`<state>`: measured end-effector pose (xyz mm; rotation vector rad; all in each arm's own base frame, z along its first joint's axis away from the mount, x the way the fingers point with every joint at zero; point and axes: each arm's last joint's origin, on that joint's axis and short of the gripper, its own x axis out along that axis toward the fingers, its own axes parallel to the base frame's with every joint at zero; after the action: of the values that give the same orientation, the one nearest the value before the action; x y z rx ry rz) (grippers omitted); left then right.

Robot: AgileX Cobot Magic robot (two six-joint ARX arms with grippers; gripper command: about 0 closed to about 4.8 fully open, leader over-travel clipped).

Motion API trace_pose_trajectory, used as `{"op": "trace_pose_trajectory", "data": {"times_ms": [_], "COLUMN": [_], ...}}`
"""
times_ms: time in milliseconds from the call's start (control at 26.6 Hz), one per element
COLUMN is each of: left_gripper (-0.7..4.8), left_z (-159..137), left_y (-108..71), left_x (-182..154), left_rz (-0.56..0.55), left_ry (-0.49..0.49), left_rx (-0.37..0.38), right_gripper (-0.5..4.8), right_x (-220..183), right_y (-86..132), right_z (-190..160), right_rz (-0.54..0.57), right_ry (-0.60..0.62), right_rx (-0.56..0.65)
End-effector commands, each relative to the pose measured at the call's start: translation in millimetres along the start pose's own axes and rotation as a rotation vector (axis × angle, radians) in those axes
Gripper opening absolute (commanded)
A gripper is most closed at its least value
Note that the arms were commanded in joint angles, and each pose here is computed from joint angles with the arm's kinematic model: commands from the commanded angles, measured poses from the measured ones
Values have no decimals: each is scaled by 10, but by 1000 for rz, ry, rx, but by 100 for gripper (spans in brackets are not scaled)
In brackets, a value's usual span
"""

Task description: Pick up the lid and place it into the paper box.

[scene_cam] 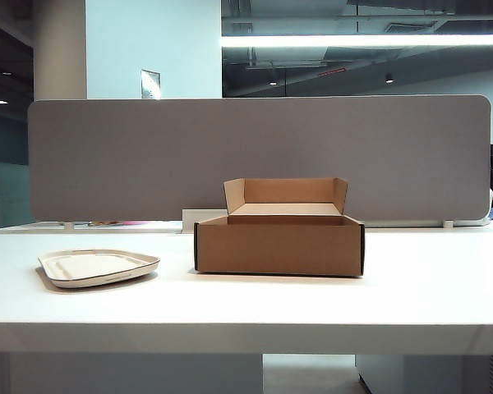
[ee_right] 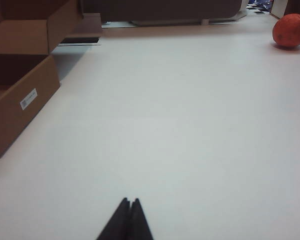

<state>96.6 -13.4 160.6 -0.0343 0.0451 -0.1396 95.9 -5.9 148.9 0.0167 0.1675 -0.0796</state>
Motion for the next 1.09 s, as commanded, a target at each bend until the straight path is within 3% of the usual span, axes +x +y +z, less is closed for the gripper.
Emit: {"op": "trace_pose_trajectory", "data": {"times_ms": [38, 790, 865, 978, 1091], "left_gripper": [-3, -3, -3, -3, -3], "left_z": [17, 29, 29, 23, 20], "left_y": [1, 1, 2, 1, 0], "left_x": [-2, -2, -2, -2, -2], "left_rz": [2, 5, 5, 4, 0], "left_ry": [-9, -23, -22, -16, -13], "left_rx": [3, 3, 3, 3, 0], "right_gripper": [-1, 0, -1, -1, -1], "right_x": [5, 5, 4, -8, -23], "right_y": [1, 5, 19, 86, 124], "right_z": [-5, -1, -1, 6, 20], "right_rz": [2, 13, 61, 298, 435], "right_ry": [-9, -13, -13, -16, -27], "right_rx": [3, 5, 5, 12, 7]}}
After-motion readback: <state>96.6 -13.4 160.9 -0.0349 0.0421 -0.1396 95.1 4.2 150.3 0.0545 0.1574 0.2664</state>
